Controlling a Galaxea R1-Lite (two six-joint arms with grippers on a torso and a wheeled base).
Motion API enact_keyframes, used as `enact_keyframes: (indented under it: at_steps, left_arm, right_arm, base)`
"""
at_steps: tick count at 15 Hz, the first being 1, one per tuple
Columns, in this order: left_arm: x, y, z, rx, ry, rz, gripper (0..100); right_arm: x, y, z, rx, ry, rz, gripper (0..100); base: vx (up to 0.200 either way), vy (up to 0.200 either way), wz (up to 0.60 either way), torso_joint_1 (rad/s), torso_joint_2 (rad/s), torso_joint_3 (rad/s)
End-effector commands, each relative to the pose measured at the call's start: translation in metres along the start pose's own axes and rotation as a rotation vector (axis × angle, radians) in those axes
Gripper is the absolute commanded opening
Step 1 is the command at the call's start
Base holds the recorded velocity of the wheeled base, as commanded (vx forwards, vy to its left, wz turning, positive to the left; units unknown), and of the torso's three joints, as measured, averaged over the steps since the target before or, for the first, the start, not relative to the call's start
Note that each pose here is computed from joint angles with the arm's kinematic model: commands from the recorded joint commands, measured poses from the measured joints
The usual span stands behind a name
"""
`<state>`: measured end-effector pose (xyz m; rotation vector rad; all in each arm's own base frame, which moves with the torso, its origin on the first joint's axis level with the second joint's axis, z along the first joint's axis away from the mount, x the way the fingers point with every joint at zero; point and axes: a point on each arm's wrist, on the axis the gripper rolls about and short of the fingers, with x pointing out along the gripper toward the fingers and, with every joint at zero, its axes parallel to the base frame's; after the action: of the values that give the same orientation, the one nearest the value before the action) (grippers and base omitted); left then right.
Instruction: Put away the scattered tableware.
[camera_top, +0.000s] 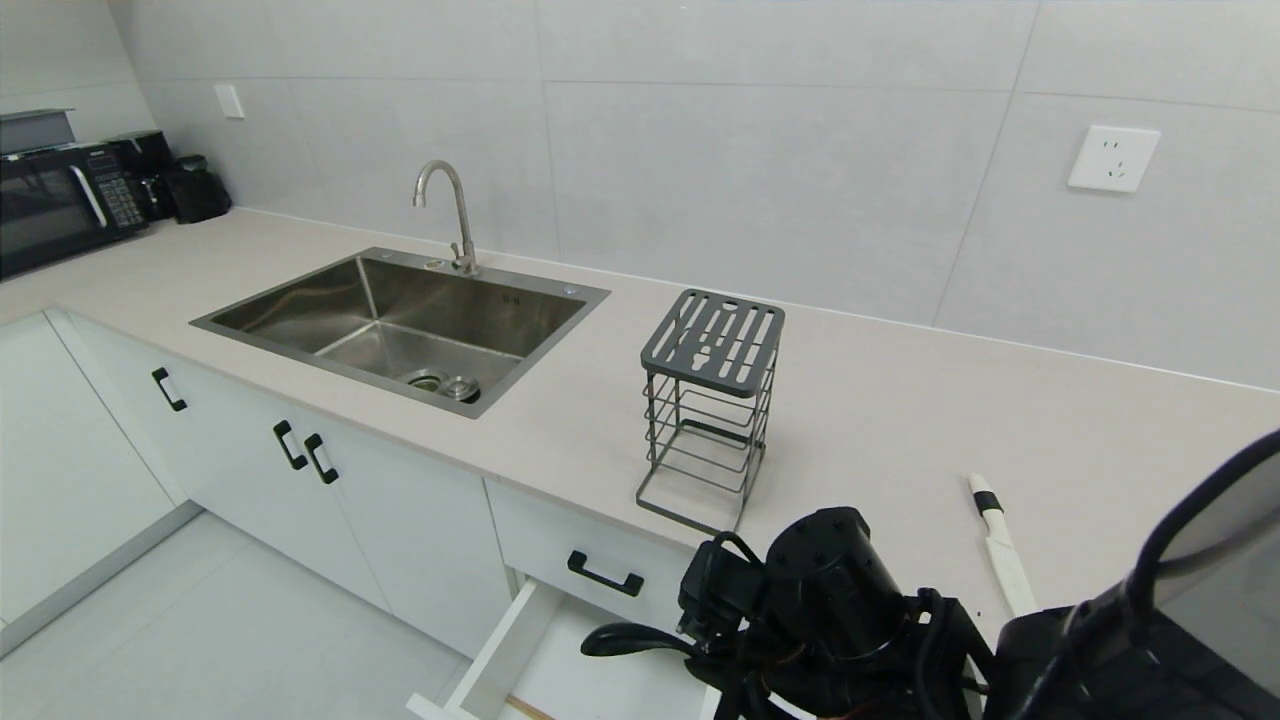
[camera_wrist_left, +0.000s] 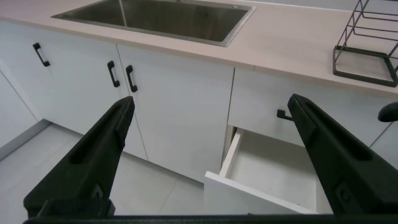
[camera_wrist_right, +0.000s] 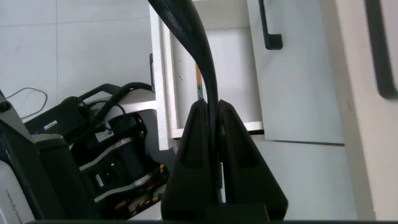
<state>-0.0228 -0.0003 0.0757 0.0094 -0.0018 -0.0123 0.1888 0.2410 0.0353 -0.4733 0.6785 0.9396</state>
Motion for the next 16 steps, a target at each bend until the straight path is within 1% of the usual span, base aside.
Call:
enact_keyframes:
  at_steps: [1,3,4,5,8,11,12,16]
  left_arm:
    - [0.000,0.000,0.000,0.000,0.000,-0.001,100]
    - [0.000,0.000,0.000,0.000,0.000,0.000,100]
    - [0.000,0.000,0.000,0.000,0.000,0.000,100]
    - [0.000,0.000,0.000,0.000,0.000,0.000,100]
    - [0.000,0.000,0.000,0.000,0.000,-0.001,100]
    - [0.000,0.000,0.000,0.000,0.000,-0.001,100]
    - [0.000,0.000,0.000,0.000,0.000,0.000,100]
    - [0.000,0.000,0.000,0.000,0.000,0.000,100]
  right_arm:
    - [0.009,0.009,0.001,-0.017,0.014,-0.014,0]
    - [0.012,0.012,0.006,-0.024,0.002,-0.031,0]
    - [0.019,0.016,0.011,0.000,-0.002,-0.077,0]
    - [0.021,0.018,0.011,0.013,-0.001,-0.079,0]
    - [0.020,0.022,0.008,0.008,0.010,-0.021,0]
    - [0.019,0.022,0.007,-0.004,0.046,-0.018,0]
    - [0.015,0.022,0.012,-0.007,0.046,-0.020,0]
    - [0.025,0.024,0.010,-0.011,0.059,-0.016,0]
  base:
    - [0.000,0.000,0.00,0.000,0.00,0.000]
    - [0.000,0.000,0.00,0.000,0.00,0.000]
    - [0.000,0.000,0.00,0.000,0.00,0.000]
    - [0.000,0.000,0.00,0.000,0.00,0.000]
    - [0.000,0.000,0.00,0.000,0.00,0.000]
    - [0.000,0.000,0.00,0.000,0.00,0.000]
    - [0.000,0.000,0.00,0.000,0.00,0.000]
    - [0.000,0.000,0.00,0.000,0.00,0.000]
